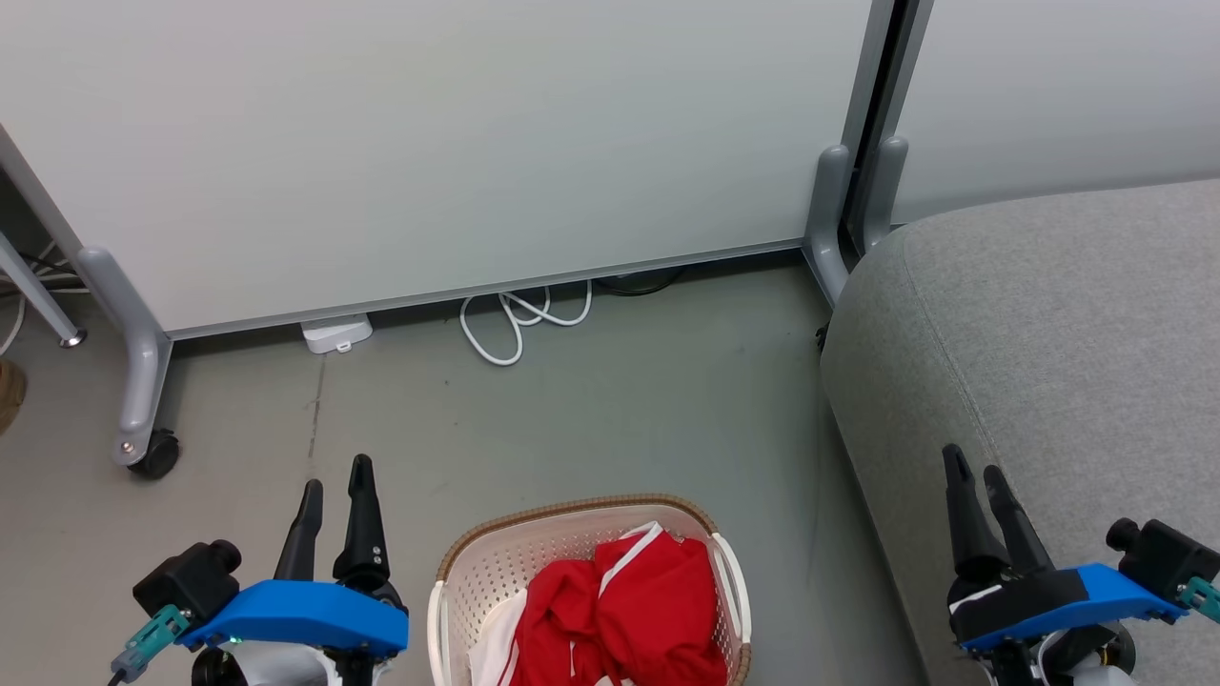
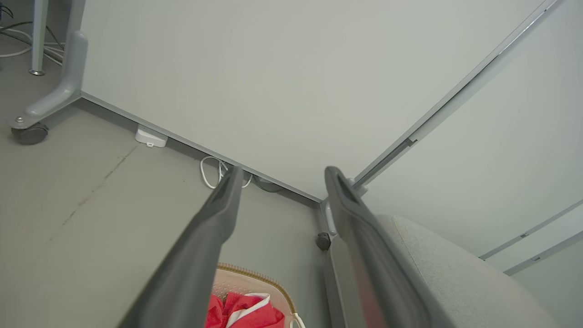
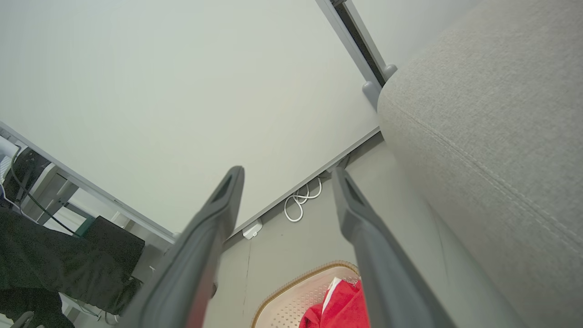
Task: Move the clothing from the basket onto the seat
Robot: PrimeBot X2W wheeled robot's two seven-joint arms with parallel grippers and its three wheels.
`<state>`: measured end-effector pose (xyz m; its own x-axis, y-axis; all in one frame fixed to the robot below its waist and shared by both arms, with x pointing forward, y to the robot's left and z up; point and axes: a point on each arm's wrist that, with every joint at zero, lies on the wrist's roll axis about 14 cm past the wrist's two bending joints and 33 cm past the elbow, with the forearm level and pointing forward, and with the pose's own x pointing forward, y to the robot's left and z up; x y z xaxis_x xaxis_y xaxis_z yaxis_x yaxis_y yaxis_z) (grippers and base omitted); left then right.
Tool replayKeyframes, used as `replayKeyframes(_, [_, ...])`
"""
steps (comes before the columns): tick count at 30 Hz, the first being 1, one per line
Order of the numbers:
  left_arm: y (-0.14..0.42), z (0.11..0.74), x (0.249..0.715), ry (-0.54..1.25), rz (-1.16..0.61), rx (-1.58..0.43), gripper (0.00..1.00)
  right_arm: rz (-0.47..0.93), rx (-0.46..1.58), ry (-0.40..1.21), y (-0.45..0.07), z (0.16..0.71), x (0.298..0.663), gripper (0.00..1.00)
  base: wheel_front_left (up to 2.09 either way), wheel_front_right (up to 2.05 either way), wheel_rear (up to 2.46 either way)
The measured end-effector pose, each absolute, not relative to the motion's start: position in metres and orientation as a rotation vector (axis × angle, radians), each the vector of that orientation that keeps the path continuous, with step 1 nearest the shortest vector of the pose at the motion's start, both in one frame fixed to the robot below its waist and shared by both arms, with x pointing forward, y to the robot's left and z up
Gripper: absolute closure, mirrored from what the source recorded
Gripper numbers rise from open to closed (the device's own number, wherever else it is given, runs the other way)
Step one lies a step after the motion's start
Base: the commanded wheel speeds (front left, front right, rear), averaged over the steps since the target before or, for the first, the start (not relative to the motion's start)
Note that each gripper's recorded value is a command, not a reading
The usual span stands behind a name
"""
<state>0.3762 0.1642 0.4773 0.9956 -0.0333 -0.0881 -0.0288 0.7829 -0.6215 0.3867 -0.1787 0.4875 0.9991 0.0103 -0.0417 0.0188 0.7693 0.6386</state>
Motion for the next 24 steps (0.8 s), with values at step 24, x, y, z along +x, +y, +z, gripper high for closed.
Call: replayKeyframes(24, [0.154, 0.477, 0.376, 0.075, -0.058, -0.422, 0.00, 0.053, 0.443, 0.018, -0.167, 0.494, 0.391, 0.00, 0.00, 0.00, 0.00])
